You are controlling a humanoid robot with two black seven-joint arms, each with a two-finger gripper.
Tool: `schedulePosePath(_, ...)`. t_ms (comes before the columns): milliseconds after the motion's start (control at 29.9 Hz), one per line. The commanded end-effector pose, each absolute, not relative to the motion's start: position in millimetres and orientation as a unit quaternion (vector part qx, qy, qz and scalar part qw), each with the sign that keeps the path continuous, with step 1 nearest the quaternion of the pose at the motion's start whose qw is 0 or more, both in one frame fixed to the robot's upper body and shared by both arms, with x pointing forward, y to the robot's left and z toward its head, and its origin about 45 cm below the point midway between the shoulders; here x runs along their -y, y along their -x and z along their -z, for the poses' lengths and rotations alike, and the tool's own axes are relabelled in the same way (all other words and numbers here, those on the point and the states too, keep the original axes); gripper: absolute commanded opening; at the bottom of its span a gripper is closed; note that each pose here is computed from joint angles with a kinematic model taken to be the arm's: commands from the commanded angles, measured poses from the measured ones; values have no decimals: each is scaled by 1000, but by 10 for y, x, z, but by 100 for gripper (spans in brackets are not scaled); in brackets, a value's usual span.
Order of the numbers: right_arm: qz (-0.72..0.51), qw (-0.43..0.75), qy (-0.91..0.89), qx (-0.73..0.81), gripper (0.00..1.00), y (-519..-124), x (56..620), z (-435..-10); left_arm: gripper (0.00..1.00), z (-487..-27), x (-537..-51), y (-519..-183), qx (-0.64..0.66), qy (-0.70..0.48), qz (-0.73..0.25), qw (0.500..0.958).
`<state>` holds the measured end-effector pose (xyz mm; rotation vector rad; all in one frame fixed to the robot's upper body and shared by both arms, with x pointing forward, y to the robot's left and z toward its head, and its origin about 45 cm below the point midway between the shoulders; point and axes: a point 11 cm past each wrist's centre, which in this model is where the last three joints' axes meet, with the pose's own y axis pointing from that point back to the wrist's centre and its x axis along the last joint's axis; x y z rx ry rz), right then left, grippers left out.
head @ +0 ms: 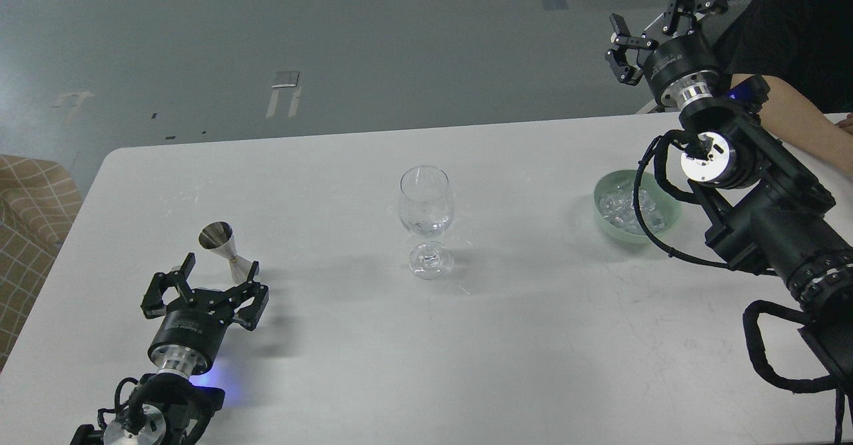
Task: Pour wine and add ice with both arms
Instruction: 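Release the jigger on the table and withdraw the left gripper, then raise the left arm and move the right gripper toward the ice bowl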
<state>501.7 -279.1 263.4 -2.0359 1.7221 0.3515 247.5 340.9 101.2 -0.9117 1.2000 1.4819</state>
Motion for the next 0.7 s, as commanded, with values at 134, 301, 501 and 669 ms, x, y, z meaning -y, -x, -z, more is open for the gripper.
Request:
schedulePosePath(134,-124,223,737,-626,100,-5017,2835,-2648,98,-1106,-3745,-2224,-468,369,-628,500)
schedulePosePath(301,-124,223,737,-626,100,-5014,2836,-2641,98,-1313,-4223,-2046,-406,373,-651,521)
schedulePosePath(501,-125,224,737,-625,100,-5017,2820,-2644,98,-1701,-4738,-2014,-323,399,-674,532)
schedulePosePath(669,-125,224,737,-625,100,-5017,2820,-2644,98,-2233,-5052,-2332,-263,364,-678,583)
